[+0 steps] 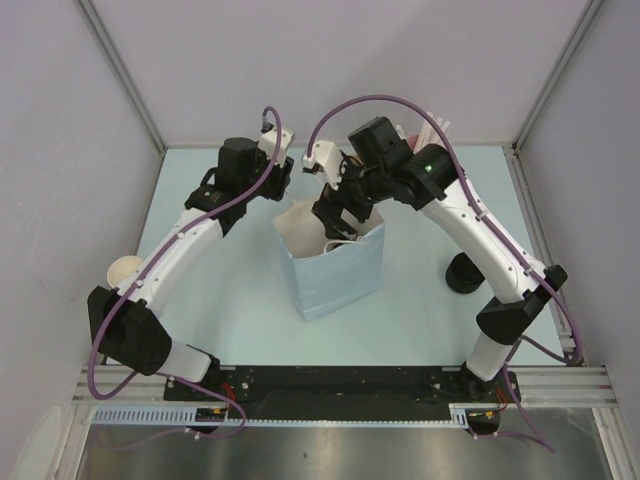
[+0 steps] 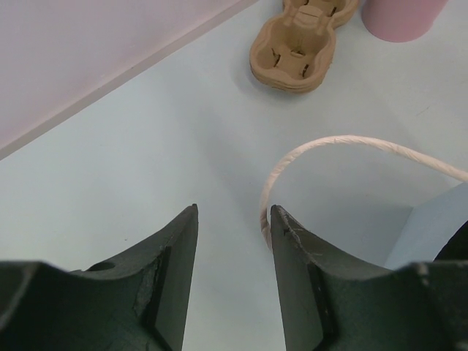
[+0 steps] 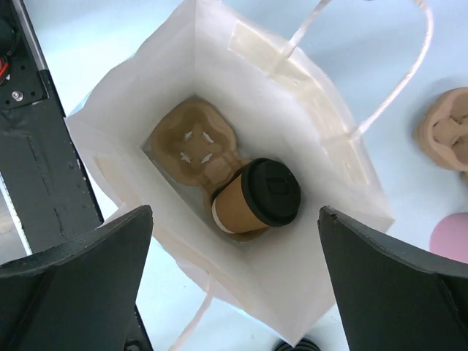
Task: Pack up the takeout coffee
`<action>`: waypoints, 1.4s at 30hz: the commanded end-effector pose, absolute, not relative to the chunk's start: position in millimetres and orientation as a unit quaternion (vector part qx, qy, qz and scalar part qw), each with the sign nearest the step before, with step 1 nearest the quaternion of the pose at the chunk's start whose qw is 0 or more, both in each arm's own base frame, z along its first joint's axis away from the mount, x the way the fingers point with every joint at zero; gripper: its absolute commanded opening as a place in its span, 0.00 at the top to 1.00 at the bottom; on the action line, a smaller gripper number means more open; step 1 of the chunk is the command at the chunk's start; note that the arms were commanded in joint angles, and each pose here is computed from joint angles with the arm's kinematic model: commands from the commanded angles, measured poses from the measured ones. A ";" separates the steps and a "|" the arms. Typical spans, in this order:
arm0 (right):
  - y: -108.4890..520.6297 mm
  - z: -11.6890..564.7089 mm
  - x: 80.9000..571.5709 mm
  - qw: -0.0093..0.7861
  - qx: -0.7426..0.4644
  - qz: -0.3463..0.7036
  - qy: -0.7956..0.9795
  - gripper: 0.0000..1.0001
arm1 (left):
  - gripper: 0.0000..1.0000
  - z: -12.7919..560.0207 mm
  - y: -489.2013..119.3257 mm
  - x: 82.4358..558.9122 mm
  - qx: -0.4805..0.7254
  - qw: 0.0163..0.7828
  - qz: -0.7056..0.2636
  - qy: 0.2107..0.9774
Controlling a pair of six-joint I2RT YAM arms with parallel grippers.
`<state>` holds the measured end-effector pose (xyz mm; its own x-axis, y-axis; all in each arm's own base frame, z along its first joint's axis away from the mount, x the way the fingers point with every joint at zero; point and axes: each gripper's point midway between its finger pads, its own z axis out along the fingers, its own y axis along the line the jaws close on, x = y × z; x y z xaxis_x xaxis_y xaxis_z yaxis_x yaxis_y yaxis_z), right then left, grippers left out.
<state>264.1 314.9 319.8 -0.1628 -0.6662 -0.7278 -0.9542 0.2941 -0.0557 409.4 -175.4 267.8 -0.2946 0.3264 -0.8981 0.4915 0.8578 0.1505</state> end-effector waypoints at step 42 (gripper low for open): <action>118.2 293.0 497.1 0.555 -0.170 0.002 0.814 0.43 | 0.59 336.4 -251.7 404.7 0.353 0.581 -0.112 0.725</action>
